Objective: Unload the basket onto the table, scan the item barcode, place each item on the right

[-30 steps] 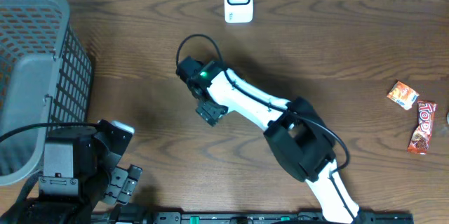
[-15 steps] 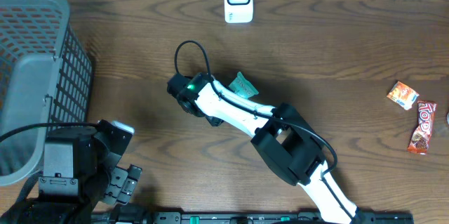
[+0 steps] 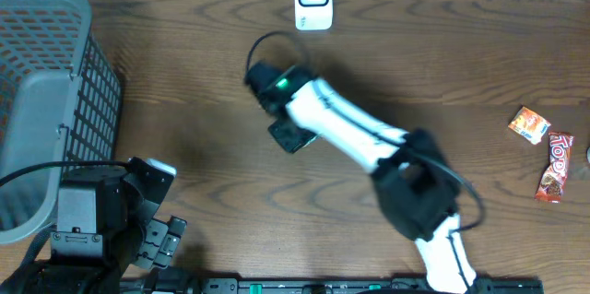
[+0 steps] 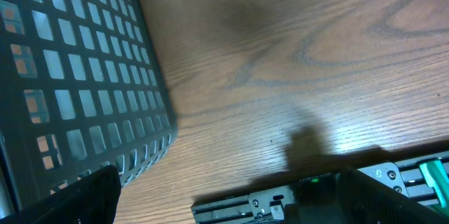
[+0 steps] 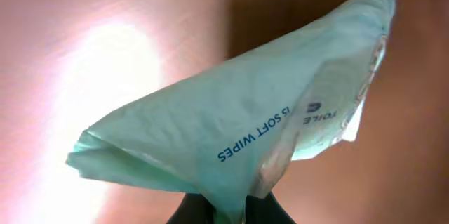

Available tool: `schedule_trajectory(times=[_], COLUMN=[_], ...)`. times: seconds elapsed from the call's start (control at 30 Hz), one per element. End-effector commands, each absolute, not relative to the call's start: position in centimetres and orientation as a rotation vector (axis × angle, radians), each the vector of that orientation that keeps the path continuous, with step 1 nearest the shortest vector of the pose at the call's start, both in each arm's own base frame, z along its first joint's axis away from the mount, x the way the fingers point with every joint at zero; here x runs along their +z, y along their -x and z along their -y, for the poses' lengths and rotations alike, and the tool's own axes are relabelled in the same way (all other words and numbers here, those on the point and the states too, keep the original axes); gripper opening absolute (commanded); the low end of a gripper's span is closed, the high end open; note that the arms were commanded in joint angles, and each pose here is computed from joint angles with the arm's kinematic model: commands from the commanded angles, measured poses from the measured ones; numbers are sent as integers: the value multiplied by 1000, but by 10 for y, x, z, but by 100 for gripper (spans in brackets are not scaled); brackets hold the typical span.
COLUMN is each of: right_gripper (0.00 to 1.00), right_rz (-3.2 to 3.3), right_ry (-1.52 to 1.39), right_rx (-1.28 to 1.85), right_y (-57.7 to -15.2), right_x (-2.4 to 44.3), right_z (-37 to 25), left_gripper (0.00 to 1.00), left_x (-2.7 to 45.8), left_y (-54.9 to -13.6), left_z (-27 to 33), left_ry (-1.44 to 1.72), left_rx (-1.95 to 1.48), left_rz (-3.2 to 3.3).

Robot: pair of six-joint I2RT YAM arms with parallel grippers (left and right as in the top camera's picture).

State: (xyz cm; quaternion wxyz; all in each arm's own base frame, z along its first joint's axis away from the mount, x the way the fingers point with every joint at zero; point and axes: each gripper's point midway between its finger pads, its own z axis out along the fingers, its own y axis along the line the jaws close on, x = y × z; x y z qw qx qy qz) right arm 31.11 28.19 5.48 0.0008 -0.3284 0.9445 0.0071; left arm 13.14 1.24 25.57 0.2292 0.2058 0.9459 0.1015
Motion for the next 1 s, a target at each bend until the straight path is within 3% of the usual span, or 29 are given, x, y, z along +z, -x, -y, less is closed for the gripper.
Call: schedule_trajectory(times=[0.0, 0.23, 0.5, 0.97], right_gripper=[1, 1, 1, 1], right_rz=[-2860, -2711, -2479, -1892], right_ry=[1172, 990, 794, 1115], right_rx=[777, 1442, 1808, 1811], right_y=[-293, -311, -338, -342], right_x=[117, 155, 158, 126], right_z=[-305, -270, -232, -224], left_gripper=[98, 98, 98, 98], left_x=[258, 258, 258, 258], left_y=[-131, -131, -131, -131], left_z=[-13, -13, -13, -13], left_ry=[-566, -566, -566, -566], left_rx=[287, 287, 287, 287], left_rz=[-2594, -2594, -2594, -2594])
